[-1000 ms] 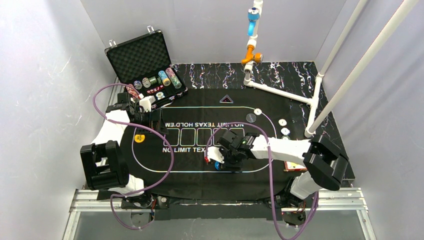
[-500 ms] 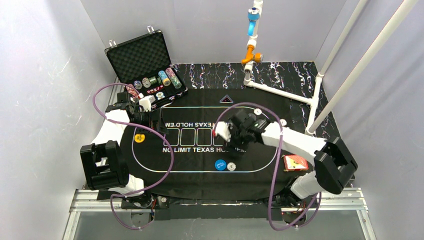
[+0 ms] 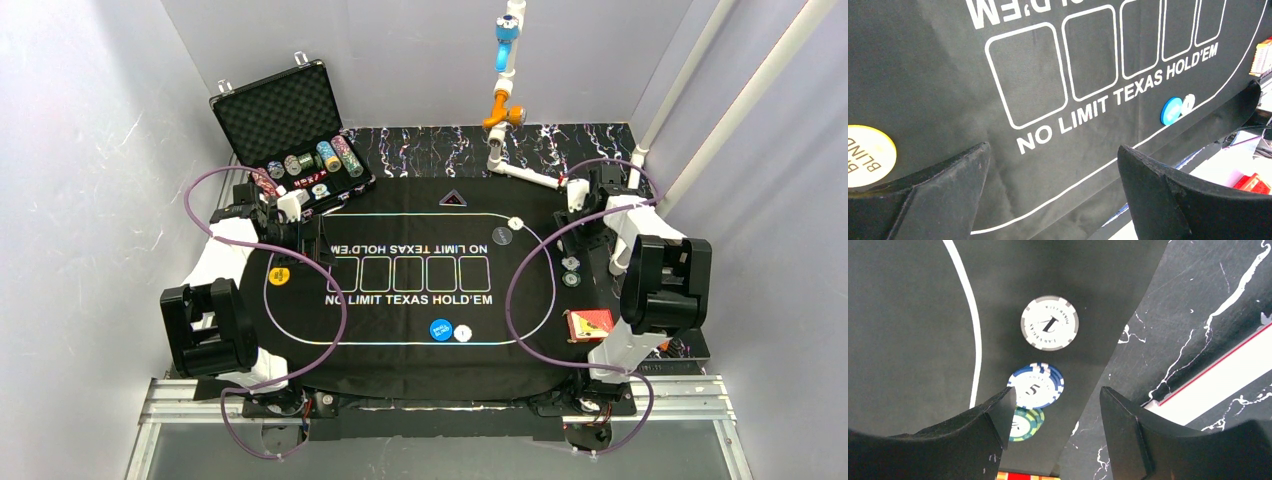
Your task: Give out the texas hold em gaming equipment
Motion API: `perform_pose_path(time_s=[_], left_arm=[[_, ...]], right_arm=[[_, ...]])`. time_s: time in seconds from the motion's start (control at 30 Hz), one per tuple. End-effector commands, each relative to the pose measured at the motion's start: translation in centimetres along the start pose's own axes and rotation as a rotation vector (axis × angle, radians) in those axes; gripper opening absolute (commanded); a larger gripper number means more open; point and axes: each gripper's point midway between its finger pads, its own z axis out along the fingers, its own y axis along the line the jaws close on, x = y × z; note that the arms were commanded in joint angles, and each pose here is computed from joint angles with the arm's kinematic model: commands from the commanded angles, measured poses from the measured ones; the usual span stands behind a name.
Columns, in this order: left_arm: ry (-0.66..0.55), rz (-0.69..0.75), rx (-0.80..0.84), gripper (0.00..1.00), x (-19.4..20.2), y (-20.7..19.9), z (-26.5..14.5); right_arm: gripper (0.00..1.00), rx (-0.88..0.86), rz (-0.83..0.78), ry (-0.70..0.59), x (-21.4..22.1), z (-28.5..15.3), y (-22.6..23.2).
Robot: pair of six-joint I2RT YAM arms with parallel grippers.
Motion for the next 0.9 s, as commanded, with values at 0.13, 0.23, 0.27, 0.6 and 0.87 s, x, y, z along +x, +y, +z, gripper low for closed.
perform_pose_path(time_s=[0.13,0.23,0.27,0.6,0.87], left_arm=[[-0.021,0.005,0.023,0.98,-0.7,-0.5,-0.6],[-0.018,0.002,0.026,0.98,-0.7,-0.5,-0.4],[-0.018,0.003,0.026,0.98,-0.8,-0.5,-0.4],[-0.012,-0.001,0.029,0.98,-0.7,-0.4,-0.2],[-0.007,-0.005,0.029,0.98,-0.7,-0.3,-0.1]], right_arm=[[0.69,-0.008,0.080,-0.054,-2.5,0.9,-0.7],[0.68,-0.014,0.089,-0.061,-2.9,1.2,-0.7],[0.67,-0.015,0.092,-0.056,-2.9,1.5,-0.7],[0.65,-0.021,0.087,-0.054,-3.6,2.8,-0.5],[0.64,-0.025,0.075,-0.040,-3.8,3.8,0.3]])
